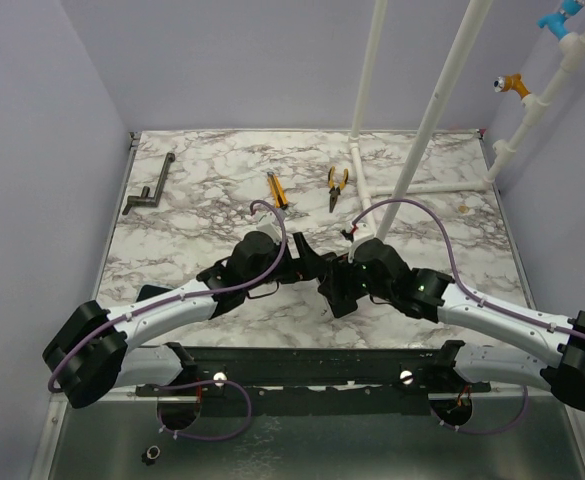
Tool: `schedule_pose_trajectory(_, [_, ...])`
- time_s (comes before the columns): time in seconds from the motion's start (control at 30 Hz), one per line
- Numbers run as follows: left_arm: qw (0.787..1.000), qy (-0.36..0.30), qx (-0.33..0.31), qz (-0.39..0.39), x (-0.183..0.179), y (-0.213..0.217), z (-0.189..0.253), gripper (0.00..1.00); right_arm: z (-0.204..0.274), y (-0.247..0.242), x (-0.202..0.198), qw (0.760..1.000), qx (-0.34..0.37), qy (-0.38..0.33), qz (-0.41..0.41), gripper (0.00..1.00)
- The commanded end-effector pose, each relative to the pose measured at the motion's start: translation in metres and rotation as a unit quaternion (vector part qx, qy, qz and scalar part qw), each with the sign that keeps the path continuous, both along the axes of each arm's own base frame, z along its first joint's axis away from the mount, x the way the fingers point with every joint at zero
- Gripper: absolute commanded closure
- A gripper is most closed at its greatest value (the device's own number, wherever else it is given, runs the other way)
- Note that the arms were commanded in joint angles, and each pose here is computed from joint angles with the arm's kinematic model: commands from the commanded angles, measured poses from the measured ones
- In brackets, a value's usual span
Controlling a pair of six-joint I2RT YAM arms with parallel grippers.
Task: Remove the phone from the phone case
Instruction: Pick up the phone at the center of the board, then adjust the phone.
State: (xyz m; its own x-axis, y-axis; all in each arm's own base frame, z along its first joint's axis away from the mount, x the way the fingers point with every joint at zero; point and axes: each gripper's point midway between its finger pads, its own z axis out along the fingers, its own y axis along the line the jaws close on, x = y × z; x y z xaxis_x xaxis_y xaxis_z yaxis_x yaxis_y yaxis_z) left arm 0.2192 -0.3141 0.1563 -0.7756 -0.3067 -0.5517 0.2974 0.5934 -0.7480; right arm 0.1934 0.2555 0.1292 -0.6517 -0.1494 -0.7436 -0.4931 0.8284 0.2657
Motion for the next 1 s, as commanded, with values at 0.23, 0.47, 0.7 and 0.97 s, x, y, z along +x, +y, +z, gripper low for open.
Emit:
schedule_pose_trajectory(0.23, [0.998, -0.019, -0.041, -0.040, 0.003, -0.023, 0.022, 0.40, 0.024, 0.013, -0.001, 0.998, 0.048, -0.037, 0.023, 1.00])
schedule_pose_trajectory(0.47, [0.997, -0.013, -0.058, -0.055, 0.003, -0.032, 0.023, 0.55, 0.024, 0.013, -0.002, 0.998, 0.047, -0.040, 0.023, 1.00])
schedule_pose_trajectory(0.7, [0.995, -0.011, -0.074, -0.063, 0.004, -0.038, 0.027, 0.56, 0.025, 0.011, -0.004, 0.998, 0.050, -0.043, 0.022, 1.00])
schedule_pose_trajectory(0.97, [0.994, 0.000, -0.079, -0.076, 0.000, -0.041, 0.022, 0.71, 0.025, 0.008, -0.004, 0.997, 0.051, -0.046, 0.018, 1.00])
